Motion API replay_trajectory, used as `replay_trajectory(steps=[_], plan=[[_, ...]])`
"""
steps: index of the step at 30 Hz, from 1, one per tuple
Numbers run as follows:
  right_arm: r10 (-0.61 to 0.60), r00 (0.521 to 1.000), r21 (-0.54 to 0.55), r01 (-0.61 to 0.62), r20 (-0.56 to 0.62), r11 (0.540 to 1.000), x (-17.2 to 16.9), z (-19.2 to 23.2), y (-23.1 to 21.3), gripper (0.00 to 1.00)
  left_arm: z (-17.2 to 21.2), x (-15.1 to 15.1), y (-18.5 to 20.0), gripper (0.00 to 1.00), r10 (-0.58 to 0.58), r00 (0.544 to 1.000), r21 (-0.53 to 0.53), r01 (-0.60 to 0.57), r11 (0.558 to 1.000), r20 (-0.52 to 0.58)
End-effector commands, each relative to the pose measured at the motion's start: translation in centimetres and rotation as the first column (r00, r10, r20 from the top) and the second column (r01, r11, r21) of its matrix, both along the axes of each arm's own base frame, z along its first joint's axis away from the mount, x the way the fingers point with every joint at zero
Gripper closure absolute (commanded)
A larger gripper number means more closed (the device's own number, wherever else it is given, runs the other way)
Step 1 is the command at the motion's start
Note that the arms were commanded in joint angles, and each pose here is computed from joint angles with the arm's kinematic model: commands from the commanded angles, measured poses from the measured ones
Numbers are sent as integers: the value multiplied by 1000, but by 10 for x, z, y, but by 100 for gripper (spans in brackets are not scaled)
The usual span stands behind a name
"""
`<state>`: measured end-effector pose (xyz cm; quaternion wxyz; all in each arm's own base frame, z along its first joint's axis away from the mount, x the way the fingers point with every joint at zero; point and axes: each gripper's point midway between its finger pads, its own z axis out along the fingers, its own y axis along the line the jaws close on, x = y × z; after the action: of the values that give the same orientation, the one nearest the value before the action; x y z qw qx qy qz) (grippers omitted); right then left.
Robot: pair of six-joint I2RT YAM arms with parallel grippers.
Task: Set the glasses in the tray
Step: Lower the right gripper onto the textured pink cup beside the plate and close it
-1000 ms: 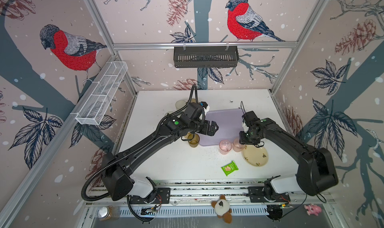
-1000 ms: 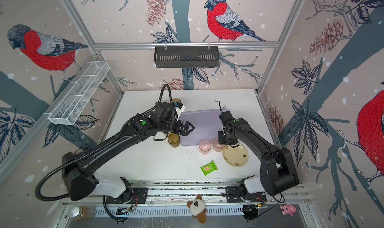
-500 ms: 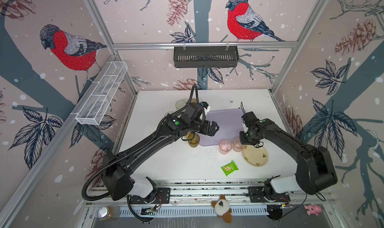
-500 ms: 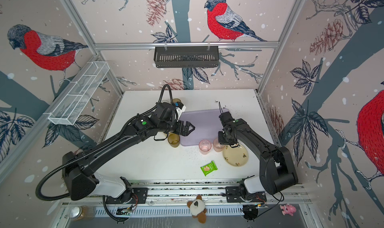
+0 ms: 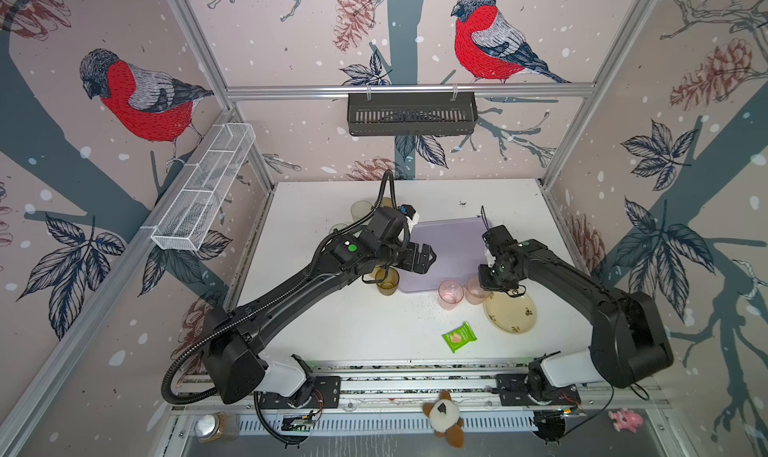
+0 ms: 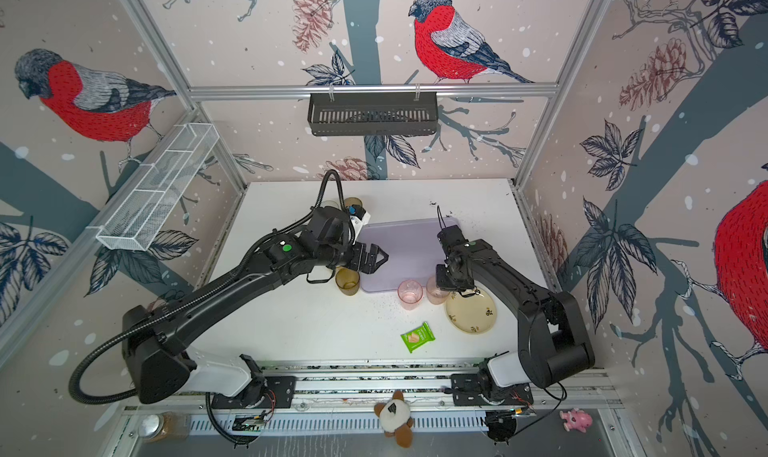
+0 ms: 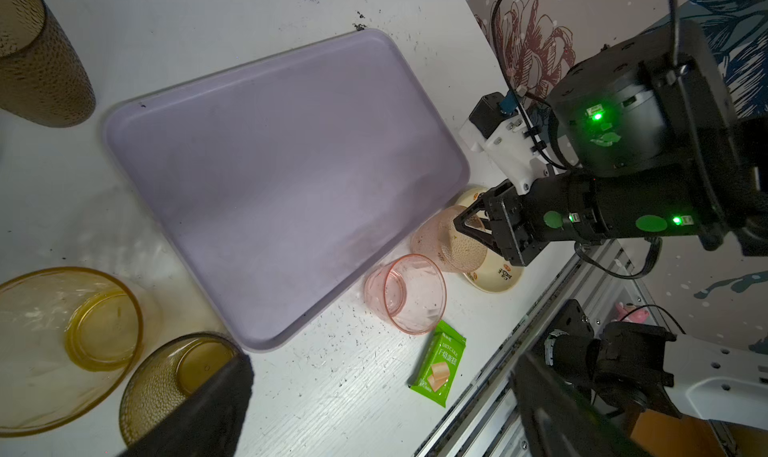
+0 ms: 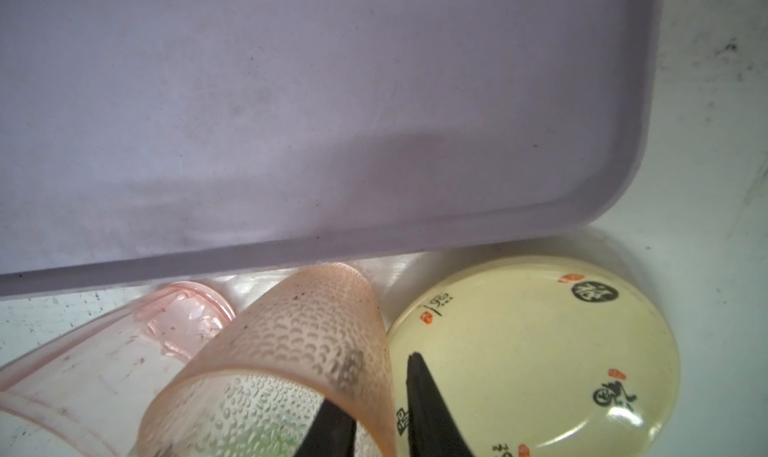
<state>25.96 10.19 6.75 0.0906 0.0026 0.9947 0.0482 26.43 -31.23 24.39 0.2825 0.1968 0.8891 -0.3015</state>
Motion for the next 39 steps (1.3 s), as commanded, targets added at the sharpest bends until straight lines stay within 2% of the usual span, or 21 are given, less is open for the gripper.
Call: replay_trajectory(steps=[1,21,39], plan=[[-10,1000,1,10,8,1000,1,0,0,77,6,1,-2,2,0,1000,-19,1,1000,22],[-16,999,0,16,33,1000,-2,5,-3,93,6,1,-2,2,10,1000,-36,-9,999,16],[-25,997,1,25,75,1000,3,20,-4,99,5,3,-1,3,14,1000,-30,-13,999,23]])
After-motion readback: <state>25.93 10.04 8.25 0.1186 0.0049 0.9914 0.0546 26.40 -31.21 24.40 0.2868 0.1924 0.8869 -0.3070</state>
